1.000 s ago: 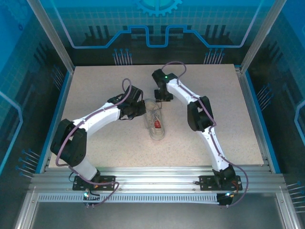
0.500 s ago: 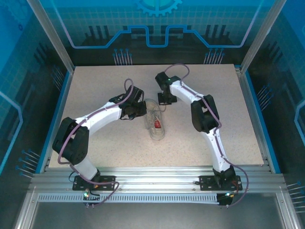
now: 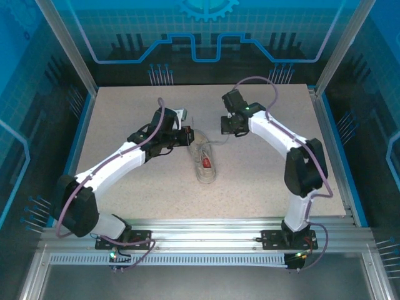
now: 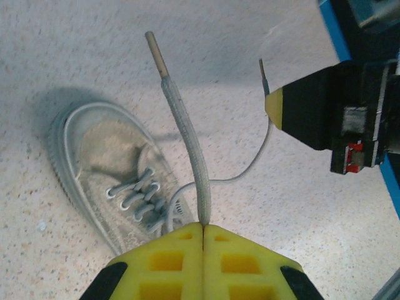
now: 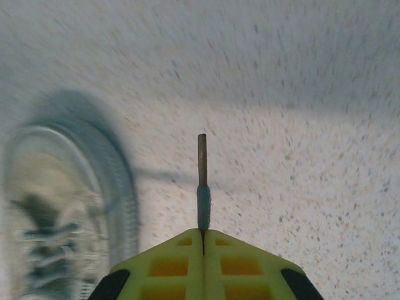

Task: Tie the shoes

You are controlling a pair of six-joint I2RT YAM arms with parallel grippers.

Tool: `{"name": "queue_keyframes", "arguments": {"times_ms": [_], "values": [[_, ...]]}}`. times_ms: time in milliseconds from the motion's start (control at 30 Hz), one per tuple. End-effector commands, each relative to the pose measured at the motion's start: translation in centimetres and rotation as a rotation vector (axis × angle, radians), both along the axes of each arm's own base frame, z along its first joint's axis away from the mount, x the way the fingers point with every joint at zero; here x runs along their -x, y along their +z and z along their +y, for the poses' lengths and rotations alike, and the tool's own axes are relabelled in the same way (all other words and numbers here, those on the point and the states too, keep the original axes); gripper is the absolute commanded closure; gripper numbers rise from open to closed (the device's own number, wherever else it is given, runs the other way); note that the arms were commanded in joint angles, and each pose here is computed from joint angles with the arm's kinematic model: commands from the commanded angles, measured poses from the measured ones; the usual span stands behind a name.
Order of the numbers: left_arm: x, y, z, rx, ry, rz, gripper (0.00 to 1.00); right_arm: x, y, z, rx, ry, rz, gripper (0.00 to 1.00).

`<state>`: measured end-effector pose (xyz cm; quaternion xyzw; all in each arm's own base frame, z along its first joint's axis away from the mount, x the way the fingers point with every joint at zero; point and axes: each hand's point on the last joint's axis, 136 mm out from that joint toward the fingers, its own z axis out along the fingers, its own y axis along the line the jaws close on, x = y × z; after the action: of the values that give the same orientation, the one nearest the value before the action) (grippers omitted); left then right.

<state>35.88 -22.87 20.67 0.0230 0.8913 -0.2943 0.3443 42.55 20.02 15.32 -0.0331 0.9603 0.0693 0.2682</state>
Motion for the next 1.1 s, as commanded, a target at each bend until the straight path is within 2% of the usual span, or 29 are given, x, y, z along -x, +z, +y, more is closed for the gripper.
{"name": "queue_keyframes", "arguments": {"times_ms": [0,100,233,333,467,633,733,833,1067], "values": [[0.7,2.5,0.0,-0.019,-0.063,-0.127,1.0,-0.6,3.6,1.1,-0.047,0.029,-0.139,1.0],[0.9,3.4,1.5,-0.044,-0.026,-0.152,1.0,-0.6,6.3,0.7,-0.056,0.029,-0.216,1.0],[1.2,5.1,3.1,-0.011,0.015,-0.178,1.0,0.0,9.1,0.2,-0.064,0.055,-0.312,1.0],[1.6,6.4,3.3,0.014,-0.016,-0.244,1.0,0.8,11.0,0.6,-0.112,0.104,-0.382,1.0],[2.5,7.8,2.1,0.024,-0.146,-0.379,1.0,1.6,13.2,2.4,-0.199,0.216,-0.428,1.0],[5.4,8.1,-1.5,0.049,-0.472,-0.487,1.0,2.2,14.1,6.0,-0.317,0.38,-0.377,1.0],[6.8,7.3,-3.1,0.033,-0.611,-0.467,1.0,2.1,13.7,7.4,-0.365,0.431,-0.347,1.0],[7.4,5.9,-4.3,0.021,-0.702,-0.39,1.0,2.1,13.5,8.5,-0.397,0.475,-0.318,1.0],[5.8,2.3,-6.1,0.036,-0.732,-0.238,1.0,2.7,12.6,9.9,-0.455,0.54,-0.272,1.0]]}}
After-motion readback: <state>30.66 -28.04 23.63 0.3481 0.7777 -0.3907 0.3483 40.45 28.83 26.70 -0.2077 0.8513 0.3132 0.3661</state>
